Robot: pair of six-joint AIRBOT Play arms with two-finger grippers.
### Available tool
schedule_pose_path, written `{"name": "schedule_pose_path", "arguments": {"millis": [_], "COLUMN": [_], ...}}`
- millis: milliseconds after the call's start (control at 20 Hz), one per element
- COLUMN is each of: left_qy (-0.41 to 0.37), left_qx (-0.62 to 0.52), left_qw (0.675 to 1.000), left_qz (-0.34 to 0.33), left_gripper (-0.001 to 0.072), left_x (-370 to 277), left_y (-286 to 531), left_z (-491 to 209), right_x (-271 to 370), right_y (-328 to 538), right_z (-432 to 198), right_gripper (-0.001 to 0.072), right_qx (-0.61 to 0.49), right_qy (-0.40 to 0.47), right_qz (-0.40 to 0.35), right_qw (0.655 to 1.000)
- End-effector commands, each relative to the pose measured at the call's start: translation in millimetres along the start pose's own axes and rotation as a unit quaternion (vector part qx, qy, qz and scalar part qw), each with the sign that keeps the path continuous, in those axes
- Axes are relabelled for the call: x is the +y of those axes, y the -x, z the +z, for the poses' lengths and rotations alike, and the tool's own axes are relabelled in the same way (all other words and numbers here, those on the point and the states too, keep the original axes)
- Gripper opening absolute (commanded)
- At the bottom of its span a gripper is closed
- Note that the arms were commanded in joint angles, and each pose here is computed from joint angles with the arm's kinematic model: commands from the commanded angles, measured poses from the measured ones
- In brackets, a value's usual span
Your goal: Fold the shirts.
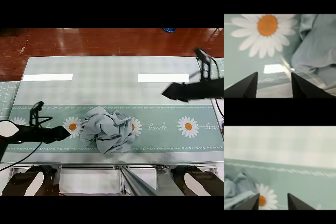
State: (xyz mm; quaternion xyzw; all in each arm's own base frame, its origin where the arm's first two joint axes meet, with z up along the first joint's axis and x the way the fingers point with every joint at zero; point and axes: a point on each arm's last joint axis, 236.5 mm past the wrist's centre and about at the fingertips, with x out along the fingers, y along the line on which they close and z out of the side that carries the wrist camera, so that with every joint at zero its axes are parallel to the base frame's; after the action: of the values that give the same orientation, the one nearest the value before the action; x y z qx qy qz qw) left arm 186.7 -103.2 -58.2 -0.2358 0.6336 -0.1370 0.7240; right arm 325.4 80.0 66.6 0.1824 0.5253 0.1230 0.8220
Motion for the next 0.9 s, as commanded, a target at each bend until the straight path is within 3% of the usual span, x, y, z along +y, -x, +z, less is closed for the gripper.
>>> {"name": "schedule_pose_path", "arguments": {"millis": [0, 200, 350, 600, 650, 700, 750, 850], "left_qy": [0.015, -0.048, -0.092, -0.12, -0.121, -0.123, -0.13, -0.142], "left_qx": [-0.017, 0.016, 0.053, 0.075, 0.074, 0.07, 0.064, 0.052], "left_qw": [0.994, 0.991, 0.984, 0.984, 0.983, 0.983, 0.982, 0.98], "left_qz": [-0.109, -0.124, -0.144, -0.112, -0.113, -0.116, -0.12, -0.129], "left_gripper": [0.0508, 0.0508, 0.0508, 0.0487, 0.0347, 0.013, 0.0019, 0.0016], "left_x": [-31.3, -38.1, -51.4, -51.4, -54.0, -58.5, -64.4, -76.6], "left_y": [-26.3, -42.9, -60.6, -90.8, -90.8, -89.2, -86.4, -79.4], "left_z": [2.2, -8.0, -25.5, -31.4, -26.2, -19.4, -12.4, 1.5], "right_x": [-43.0, -16.8, -12.3, 6.2, 11.0, 13.4, 13.3, 16.6], "right_y": [-6.3, -39.2, -51.2, -60.8, -63.7, -67.2, -70.8, -79.4], "right_z": [-66.9, -128.4, -156.3, -186.6, -192.3, -198.1, -202.1, -207.9], "right_gripper": [0.0411, 0.041, 0.041, 0.041, 0.041, 0.041, 0.041, 0.041], "right_qx": [0.018, 0.077, 0.109, 0.157, 0.165, 0.172, 0.175, 0.178], "right_qy": [-0.093, -0.144, -0.167, -0.145, -0.139, -0.132, -0.127, -0.115], "right_qz": [0.008, 0.097, 0.112, 0.117, 0.113, 0.103, 0.088, 0.072], "right_qw": [0.996, 0.982, 0.973, 0.97, 0.97, 0.971, 0.972, 0.975]}}
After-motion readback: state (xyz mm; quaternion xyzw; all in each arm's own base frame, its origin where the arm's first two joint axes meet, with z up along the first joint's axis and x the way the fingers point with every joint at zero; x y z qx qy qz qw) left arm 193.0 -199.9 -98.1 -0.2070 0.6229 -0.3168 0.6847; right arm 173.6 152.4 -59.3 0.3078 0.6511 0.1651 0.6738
